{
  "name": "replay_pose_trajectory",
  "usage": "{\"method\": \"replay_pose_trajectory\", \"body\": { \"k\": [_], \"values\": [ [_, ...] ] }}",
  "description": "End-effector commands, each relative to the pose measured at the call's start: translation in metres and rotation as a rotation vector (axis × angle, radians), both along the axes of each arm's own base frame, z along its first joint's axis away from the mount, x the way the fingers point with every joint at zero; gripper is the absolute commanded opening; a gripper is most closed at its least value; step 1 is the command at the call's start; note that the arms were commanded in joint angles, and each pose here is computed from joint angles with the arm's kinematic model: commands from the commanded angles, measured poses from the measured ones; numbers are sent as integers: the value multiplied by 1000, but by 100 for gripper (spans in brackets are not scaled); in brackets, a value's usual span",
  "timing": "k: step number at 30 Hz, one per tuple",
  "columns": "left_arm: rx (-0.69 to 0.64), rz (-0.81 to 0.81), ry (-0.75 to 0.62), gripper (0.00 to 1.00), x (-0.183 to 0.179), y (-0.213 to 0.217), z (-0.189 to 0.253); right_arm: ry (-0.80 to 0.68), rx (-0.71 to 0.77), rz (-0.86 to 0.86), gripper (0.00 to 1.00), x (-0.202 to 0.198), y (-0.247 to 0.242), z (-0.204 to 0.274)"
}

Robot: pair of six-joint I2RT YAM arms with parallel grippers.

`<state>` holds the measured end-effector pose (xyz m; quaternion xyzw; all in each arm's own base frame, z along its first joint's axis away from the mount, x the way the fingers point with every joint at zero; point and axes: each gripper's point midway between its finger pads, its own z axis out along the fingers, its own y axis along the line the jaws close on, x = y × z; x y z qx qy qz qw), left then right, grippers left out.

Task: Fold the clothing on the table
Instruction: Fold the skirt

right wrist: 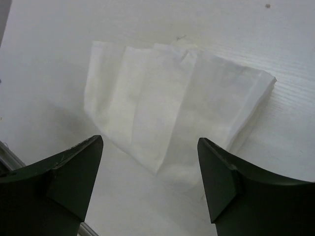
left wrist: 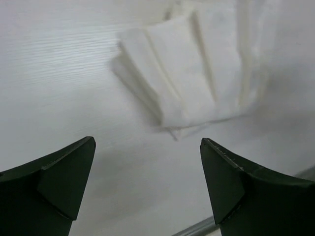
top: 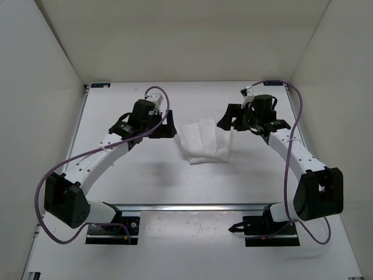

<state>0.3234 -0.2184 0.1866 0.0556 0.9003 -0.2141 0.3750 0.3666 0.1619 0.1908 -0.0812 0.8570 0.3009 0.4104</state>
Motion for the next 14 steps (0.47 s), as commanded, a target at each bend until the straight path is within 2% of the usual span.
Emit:
{"method": "replay_pose_trajectory", "body": {
  "k": [1,4,7,14],
  "values": [
    [272,145,82,99,-7,80,-17,110,-70,-87,74,1,-24,-21],
    [299,192,98,98,-9,106,-16,206,-95,-130,73,5,-39,-37],
    [304,187,88,98,-15,114,-18,244,-169,-144,76,4,-47,-47],
    [364,168,120,98,-28,116,-30,230,-181,-97,77,11,-24,-40]
  ]
}}
